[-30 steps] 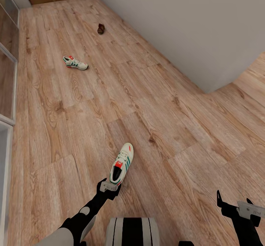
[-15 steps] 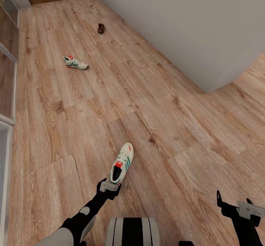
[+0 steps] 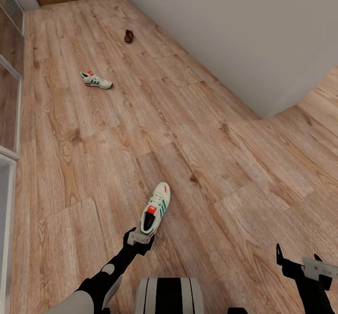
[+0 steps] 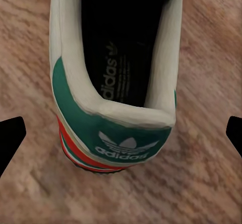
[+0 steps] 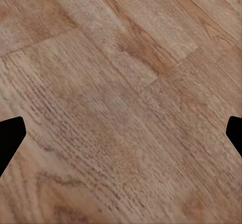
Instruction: Pick up the two gym shoes and the two sandals from the corridor floor and place them onto the hallstand (shoe rack) in the corridor, making sure they are on the rack and not on the floor. Arrange them so the two gym shoes are next to each other and the two sandals are next to each other.
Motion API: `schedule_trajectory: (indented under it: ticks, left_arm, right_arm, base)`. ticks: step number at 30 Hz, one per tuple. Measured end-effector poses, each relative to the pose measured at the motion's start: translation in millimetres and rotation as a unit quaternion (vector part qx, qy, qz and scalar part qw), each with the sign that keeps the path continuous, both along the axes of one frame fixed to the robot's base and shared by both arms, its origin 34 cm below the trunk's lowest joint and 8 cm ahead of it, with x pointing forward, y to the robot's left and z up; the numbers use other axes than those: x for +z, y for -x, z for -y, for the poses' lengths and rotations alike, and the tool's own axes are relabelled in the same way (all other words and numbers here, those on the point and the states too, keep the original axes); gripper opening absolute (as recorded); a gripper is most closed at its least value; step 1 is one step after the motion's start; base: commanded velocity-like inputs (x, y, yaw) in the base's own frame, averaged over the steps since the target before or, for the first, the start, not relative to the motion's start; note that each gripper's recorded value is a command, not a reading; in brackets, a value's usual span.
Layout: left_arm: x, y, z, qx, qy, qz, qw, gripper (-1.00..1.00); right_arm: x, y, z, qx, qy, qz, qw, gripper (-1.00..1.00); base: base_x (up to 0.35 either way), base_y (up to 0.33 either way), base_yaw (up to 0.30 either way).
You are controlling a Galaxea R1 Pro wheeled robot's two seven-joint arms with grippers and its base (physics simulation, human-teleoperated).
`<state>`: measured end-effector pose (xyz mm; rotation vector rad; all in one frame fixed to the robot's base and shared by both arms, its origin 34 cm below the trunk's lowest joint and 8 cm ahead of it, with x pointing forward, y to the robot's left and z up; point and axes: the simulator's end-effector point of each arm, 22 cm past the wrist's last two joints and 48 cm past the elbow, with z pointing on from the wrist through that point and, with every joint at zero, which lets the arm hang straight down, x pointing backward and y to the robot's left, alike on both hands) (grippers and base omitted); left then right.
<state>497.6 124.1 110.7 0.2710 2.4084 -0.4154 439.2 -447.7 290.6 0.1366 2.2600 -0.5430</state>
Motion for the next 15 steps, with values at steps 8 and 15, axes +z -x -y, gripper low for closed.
schedule_trajectory:
  ticks: [8,15]
  left_arm:
    - [0.0,-0.1,-0.1,0.000,0.000,0.000,1.0000,1.00]
    - [1.6,-2.1,-0.1,0.002,0.001,0.005,1.0000,1.00]
  right_arm:
    - [-1.5,-1.3,0.1,-0.001,-0.001,0.000,1.0000,1.00]
    - [-2.2,-2.5,0.2,-0.001,-0.001,0.001,1.0000,1.00]
  base:
    - [0.000,0.000,0.000]
    - [0.000,0.000,0.000]
